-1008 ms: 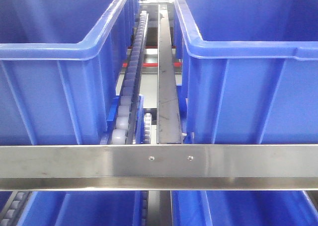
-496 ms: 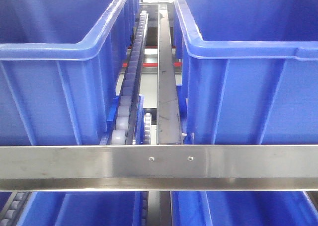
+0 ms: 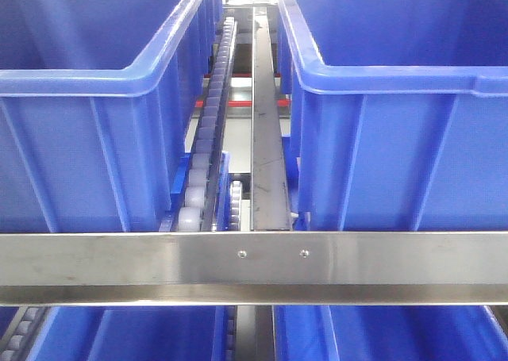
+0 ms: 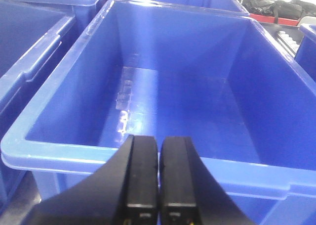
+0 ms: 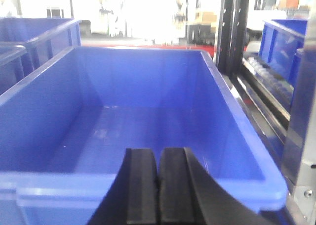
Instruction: Pick and sort blue part to right shelf
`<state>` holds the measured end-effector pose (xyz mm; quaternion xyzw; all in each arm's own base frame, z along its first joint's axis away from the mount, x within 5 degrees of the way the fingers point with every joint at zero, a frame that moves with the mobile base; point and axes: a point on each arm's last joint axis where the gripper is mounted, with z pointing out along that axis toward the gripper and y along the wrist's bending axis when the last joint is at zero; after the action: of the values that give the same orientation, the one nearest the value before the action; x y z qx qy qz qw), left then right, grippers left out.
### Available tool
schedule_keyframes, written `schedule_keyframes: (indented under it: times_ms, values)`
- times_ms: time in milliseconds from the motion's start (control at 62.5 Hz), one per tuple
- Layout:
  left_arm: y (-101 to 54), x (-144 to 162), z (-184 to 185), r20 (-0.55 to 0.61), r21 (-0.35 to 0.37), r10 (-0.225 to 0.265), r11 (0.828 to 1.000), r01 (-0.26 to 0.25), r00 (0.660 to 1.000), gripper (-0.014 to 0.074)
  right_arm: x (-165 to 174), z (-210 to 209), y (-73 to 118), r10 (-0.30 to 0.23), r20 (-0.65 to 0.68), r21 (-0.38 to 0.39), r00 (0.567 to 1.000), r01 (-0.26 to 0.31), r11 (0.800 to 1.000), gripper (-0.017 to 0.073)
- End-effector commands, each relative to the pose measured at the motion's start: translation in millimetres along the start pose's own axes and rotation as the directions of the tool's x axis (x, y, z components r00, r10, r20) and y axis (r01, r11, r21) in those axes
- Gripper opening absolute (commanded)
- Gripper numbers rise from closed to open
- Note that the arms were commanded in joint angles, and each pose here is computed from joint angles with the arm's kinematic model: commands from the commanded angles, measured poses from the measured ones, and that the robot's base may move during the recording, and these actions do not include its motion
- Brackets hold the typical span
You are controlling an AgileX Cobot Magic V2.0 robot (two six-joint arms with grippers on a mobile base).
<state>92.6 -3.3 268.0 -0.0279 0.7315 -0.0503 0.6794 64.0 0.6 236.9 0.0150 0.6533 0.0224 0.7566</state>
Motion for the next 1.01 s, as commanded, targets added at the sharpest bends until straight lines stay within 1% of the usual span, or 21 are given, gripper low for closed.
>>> schedule_keyframes:
  times_ms: [0,112,144,608,720,880,928,960,992]
  values:
    - [-1.2,-17,-1,0.111,0.005,-0.008,1.0,0.008,0.994,0.0123,-6,-6,0.2,0.0,0.127,-0.003,0.992,0.001,1.0,0.0057]
    - [-1.2,-17,-1,0.111,0.005,-0.008,1.0,0.008,0.994,0.0123,6,-15,-0.4,-0.001,0.164,-0.005,0.987,0.001,1.0,0.0057]
    - [-1.2,-17,-1,0.111,0.005,-0.008,1.0,0.008,0.994,0.0123,7,-15,-0.5,0.0,0.142,-0.004,0.99,0.001,1.0,0.0057]
    - [-1.1,-17,-1,0.103,0.005,-0.011,1.0,0.011,0.995,0.0123,6,-15,-0.4,0.0,0.149,-0.005,0.989,0.001,1.0,0.0057]
    - [-0.7,-12,0,0.083,0.003,-0.016,1.0,0.015,0.996,0.0123,6,-15,-0.4,0.0,0.149,-0.005,0.989,0.001,1.0,0.0057]
    - [-1.0,-14,-4,0.108,0.006,-0.016,1.0,0.015,0.994,0.0123,6,-15,-0.4,0.0,0.149,-0.005,0.989,0.001,1.0,0.0057]
    - [-1.2,-16,-8,0.13,0.008,-0.006,1.0,0.005,0.991,0.0123,6,-15,-0.4,0.0,0.149,-0.005,0.989,0.001,1.0,0.0057]
    - [-1.3,-16,-12,0.148,0.008,0.019,1.0,-0.02,0.989,0.0123,6,-15,-0.4,0.0,0.149,-0.005,0.989,0.001,1.0,0.0057]
    - [-1.3,-16,-15,0.172,0.002,0.057,0.998,-0.058,0.983,0.0123,6,-15,-0.4,0.0,0.149,-0.005,0.989,0.001,1.0,0.0057]
